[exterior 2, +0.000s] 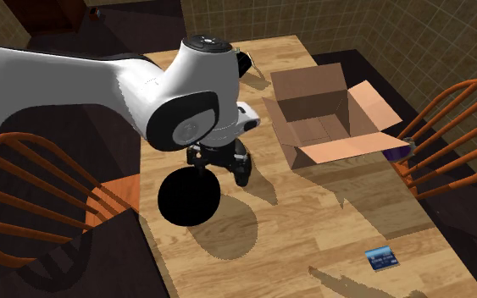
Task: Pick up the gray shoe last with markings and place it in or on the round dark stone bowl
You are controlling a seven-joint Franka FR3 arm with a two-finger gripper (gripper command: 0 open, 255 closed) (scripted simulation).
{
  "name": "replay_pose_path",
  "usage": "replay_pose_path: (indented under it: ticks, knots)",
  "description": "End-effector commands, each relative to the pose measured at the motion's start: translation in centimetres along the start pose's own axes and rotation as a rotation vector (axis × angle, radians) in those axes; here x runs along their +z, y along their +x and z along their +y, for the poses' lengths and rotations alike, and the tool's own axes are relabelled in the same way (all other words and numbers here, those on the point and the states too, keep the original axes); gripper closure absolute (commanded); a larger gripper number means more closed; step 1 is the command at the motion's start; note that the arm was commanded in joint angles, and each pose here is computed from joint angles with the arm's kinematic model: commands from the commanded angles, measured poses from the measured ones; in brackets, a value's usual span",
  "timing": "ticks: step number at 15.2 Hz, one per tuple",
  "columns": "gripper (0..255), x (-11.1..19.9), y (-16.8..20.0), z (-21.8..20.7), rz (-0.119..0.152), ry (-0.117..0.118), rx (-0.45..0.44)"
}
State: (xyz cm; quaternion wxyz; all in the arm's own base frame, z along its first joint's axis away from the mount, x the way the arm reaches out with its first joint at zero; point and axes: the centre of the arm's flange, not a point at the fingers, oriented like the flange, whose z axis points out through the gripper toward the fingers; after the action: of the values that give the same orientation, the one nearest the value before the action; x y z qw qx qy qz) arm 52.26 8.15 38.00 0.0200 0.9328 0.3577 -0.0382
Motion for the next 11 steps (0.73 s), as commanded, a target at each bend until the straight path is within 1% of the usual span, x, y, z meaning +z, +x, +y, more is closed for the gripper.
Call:
replay_pose_path:
  ticks: [1,11]
  knots:
    - [0,1.5,2.2,0.1,0.002,-0.008,-0.054]
    - [0,8.7,13.1,0.0,0.009,-0.045,-0.315]
